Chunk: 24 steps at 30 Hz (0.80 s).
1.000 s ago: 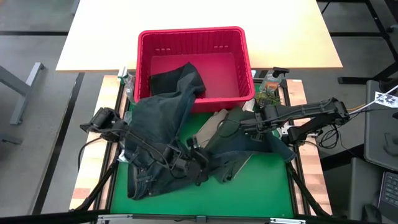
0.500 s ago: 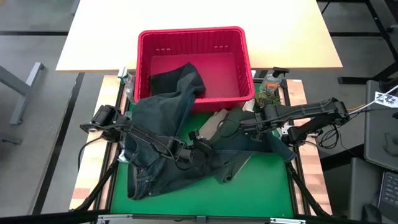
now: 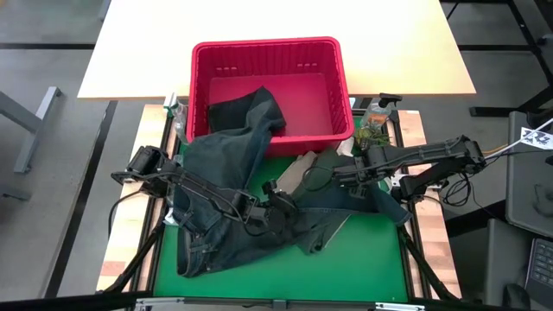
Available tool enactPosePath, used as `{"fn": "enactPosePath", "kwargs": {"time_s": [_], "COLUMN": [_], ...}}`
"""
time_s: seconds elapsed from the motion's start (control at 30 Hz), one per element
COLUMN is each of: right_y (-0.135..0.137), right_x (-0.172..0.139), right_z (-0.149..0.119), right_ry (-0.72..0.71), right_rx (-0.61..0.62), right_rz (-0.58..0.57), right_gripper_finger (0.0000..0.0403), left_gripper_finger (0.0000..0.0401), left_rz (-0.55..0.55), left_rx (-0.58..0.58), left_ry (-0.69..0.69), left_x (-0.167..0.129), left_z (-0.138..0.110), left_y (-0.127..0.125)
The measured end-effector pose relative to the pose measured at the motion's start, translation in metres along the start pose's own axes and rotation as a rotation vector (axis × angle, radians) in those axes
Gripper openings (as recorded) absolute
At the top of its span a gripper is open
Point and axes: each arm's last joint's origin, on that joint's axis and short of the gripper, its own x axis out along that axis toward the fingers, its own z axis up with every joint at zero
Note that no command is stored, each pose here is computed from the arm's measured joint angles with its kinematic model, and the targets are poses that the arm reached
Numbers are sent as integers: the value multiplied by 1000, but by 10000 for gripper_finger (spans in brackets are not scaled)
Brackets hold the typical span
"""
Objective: Fold laundry
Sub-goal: Fold the dark blue pants
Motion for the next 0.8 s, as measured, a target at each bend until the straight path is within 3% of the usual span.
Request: {"fn": "enactPosePath", "kwargs": {"time_s": [0.2, 0.33, 0.5, 0.57, 0.73, 0.8], "right_y": [2, -1, -20, -30, -44, -41], "right_x": [0, -4, -22, -31, -45, -41], "right_z": [-1, -5, -30, -45, -81, -92], "right_ry": [30, 12, -97, -151, -197, -204], "right_rx": [-3, -45, 0, 40, 282, 300], "right_rz": [71, 98, 139, 184, 421, 474], "right_gripper_finger": [171, 177, 173, 173, 173, 173], "left_gripper_finger": [1, 2, 1, 2, 2, 2], "left_rz": [-1, 0, 5, 10, 20, 21], "left_rx": [0, 1, 8, 11, 9, 8], "left_ry": [0, 1, 10, 18, 23, 24], "left_x": [0, 0, 0, 1, 3, 3], "left_z": [0, 0, -1, -1, -1, -1], "left_y": [0, 0, 1, 2, 5, 6]}}
